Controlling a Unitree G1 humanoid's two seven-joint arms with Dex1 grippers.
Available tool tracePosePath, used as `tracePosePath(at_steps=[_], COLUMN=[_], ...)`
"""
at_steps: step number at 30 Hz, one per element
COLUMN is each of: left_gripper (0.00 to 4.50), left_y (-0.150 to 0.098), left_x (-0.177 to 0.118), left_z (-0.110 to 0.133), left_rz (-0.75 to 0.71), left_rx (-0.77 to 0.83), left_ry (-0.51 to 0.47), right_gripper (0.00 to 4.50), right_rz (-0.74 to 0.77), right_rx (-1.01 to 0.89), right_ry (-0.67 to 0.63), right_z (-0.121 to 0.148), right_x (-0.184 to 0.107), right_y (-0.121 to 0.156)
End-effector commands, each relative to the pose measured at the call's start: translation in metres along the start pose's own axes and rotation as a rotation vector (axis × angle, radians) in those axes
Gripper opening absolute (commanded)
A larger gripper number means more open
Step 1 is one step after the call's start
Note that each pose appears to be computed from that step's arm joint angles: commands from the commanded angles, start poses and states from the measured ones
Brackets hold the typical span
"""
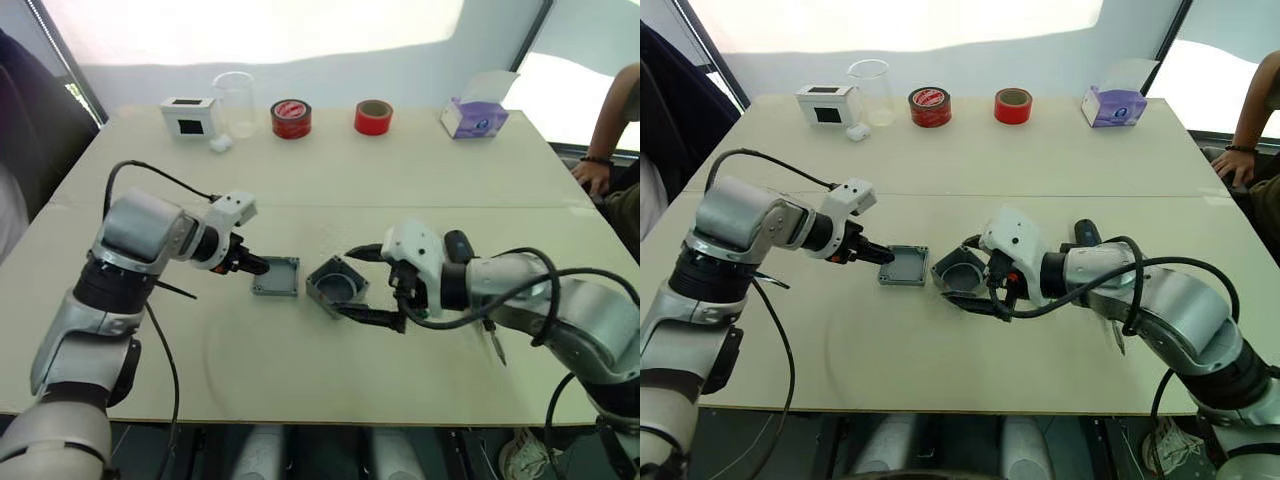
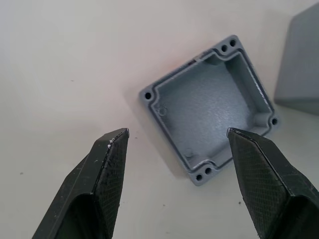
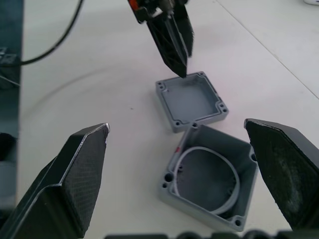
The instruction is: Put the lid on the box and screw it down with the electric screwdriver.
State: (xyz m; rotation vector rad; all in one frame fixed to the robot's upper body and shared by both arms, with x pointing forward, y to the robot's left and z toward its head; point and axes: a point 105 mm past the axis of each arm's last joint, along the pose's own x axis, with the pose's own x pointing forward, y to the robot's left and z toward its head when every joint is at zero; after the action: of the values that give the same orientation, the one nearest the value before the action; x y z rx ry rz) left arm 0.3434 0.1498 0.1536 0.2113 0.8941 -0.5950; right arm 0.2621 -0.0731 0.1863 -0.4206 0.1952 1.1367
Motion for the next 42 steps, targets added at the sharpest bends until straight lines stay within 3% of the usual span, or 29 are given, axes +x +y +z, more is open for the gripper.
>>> tracePosePath(at_steps=[1,9,12,18,21,25,27,28,29,35,42], left_gripper=[3.21,3.21,2.48,0.20,0.06,0.06,0.06,0.06,0.06,0.06,0.06], left_y=[0.005,0.002,0.001,0.002,0.001,0.025,0.033,0.031,0.029,0.006,-0.012], left_x=[0.003,0.030,0.032,0.040,0.041,0.005,-0.037,-0.054,-0.063,-0.065,-0.057], left_z=[0.000,-0.021,-0.022,-0.018,-0.016,0.030,0.085,0.101,0.109,0.127,0.128], left_rz=[0.033,0.033,0.047,0.078,0.074,0.145,0.148,0.144,0.140,0.062,0.019], left_rx=[-0.035,-0.091,-0.094,-0.153,-0.179,-0.164,-0.066,-0.028,-0.005,-0.002,0.032], left_ry=[0.005,0.103,0.097,0.065,0.035,-0.255,-0.633,-0.766,-0.840,-1.015,-1.031], right_gripper=[4.50,4.50,4.50,4.50,4.50,4.50,4.50,4.50,4.50,4.50,4.50], right_rz=[0.006,-0.033,-0.044,-0.038,-0.030,-0.141,-0.243,-0.258,-0.261,-0.242,-0.204], right_rx=[-0.029,0.006,0.020,0.048,0.070,0.200,0.360,0.421,0.460,0.639,0.738], right_ry=[-0.044,-0.047,-0.051,-0.057,-0.066,-0.158,-0.244,-0.271,-0.285,-0.378,-0.469], right_z=[0.011,0.008,0.008,0.008,0.009,0.015,0.022,0.026,0.028,0.055,0.077], right_x=[-0.002,-0.008,-0.012,-0.017,-0.020,-0.027,-0.022,-0.017,-0.014,0.008,0.013], right_y=[0.005,0.009,0.010,0.011,0.008,-0.023,-0.059,-0.070,-0.075,-0.098,-0.107])
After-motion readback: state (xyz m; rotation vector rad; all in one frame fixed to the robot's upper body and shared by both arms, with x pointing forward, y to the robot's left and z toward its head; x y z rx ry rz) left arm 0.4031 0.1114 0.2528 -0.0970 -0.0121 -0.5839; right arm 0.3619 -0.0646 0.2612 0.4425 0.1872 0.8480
